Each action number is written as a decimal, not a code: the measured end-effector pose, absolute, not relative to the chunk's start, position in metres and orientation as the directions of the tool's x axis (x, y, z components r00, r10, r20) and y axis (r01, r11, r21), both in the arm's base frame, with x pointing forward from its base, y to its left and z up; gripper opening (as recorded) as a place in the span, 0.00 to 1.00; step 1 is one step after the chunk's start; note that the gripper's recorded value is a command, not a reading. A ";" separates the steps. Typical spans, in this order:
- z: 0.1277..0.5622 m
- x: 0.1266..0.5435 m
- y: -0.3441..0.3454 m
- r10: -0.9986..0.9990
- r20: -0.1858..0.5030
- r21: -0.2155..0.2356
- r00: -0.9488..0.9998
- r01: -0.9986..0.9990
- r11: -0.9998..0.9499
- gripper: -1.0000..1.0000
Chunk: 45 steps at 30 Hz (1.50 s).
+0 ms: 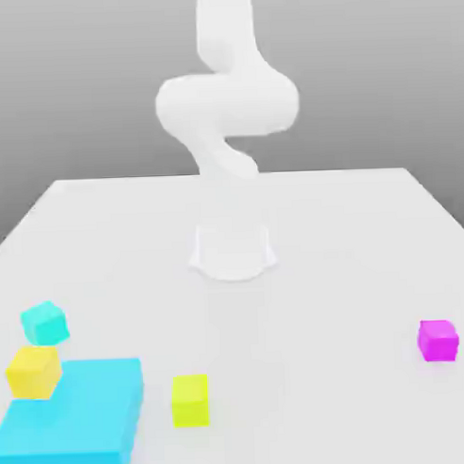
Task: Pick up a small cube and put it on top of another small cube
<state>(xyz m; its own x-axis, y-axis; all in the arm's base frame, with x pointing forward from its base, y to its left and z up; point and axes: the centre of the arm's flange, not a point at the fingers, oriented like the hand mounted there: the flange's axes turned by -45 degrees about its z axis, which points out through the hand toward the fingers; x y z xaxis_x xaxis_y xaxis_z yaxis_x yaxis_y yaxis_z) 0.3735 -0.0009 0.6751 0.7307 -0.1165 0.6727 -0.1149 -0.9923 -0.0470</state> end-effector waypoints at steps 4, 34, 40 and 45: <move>0.612 0.411 -0.008 -0.287 0.592 -0.094 0.753 -0.290 -0.952 0.50; 0.175 0.400 -0.065 -0.999 -0.003 -0.006 0.033 -0.999 -0.033 0.50; 0.132 0.398 -0.065 -1.000 -0.002 -0.002 0.031 -1.000 -0.031 0.00; 0.128 0.397 -0.065 -0.999 -0.001 -0.003 0.032 -0.999 -0.032 0.00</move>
